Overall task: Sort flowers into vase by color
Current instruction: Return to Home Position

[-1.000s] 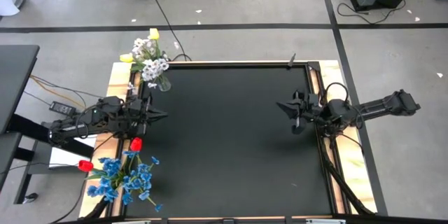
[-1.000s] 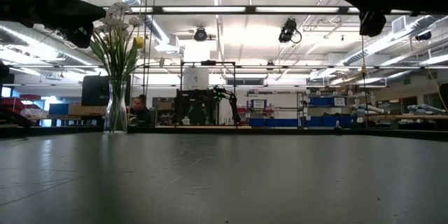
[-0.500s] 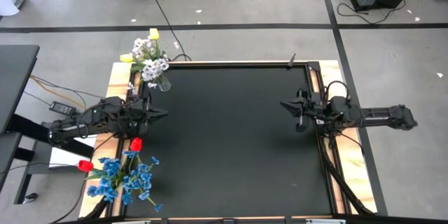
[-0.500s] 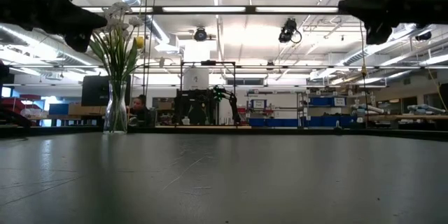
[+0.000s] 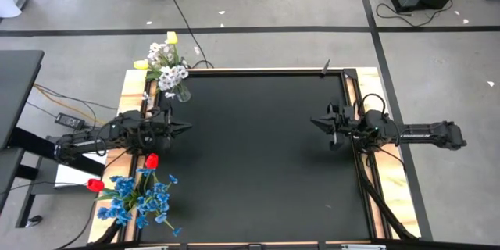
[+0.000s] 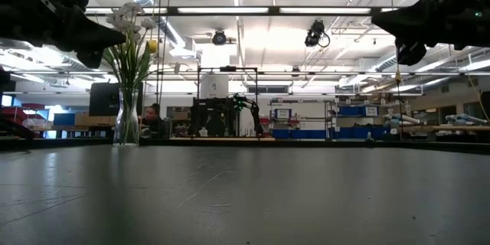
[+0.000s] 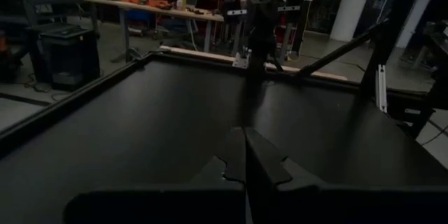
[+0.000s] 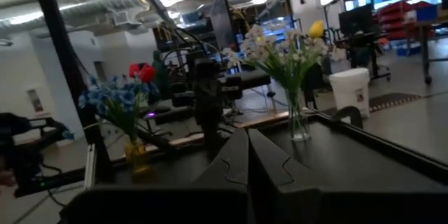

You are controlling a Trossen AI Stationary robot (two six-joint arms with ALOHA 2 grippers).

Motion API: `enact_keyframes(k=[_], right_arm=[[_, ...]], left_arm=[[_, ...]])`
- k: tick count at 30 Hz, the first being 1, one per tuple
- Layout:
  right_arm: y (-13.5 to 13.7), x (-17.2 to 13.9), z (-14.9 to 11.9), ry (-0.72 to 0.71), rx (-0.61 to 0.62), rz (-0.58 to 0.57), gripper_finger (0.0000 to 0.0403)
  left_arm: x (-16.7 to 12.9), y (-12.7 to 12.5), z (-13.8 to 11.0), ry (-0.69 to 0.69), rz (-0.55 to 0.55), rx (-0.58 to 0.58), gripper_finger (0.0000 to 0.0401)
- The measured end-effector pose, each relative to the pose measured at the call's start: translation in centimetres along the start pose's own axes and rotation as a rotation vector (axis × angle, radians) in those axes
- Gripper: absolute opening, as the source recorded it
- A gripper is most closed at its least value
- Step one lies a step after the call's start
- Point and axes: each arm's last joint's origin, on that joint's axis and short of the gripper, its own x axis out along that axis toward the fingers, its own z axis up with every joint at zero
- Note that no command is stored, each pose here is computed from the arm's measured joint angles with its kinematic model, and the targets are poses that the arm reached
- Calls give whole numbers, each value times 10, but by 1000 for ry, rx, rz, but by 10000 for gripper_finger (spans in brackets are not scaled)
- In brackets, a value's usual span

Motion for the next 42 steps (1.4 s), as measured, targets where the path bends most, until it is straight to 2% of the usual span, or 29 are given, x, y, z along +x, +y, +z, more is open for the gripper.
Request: enact_keyframes(k=[12, 18, 22, 32, 36, 40, 42], right_arm=[[-5, -9, 4, -18, -31, 5, 5], [-6, -14, 7, -48, -44, -2, 5], [-7, -17, 7, -43, -46, -6, 5], [-6, -17, 4, -22, 15, 33, 6], [-4, -16, 1, 17, 40, 52, 6], [-6, -16, -10, 131, 51, 33, 6], [-6, -16, -10, 121, 39, 29, 6]], left_arm=[[1, 0, -5, 30, 2, -27, 0], [4, -1, -8, -24, -21, -43, 0], [11, -1, -21, -86, -26, -61, 0], [11, -6, -23, -89, -15, -57, 0], [10, -8, -22, -99, 8, -29, 0], [10, -8, -22, -107, 42, 3, 0], [10, -8, -22, -106, 44, 17, 0]])
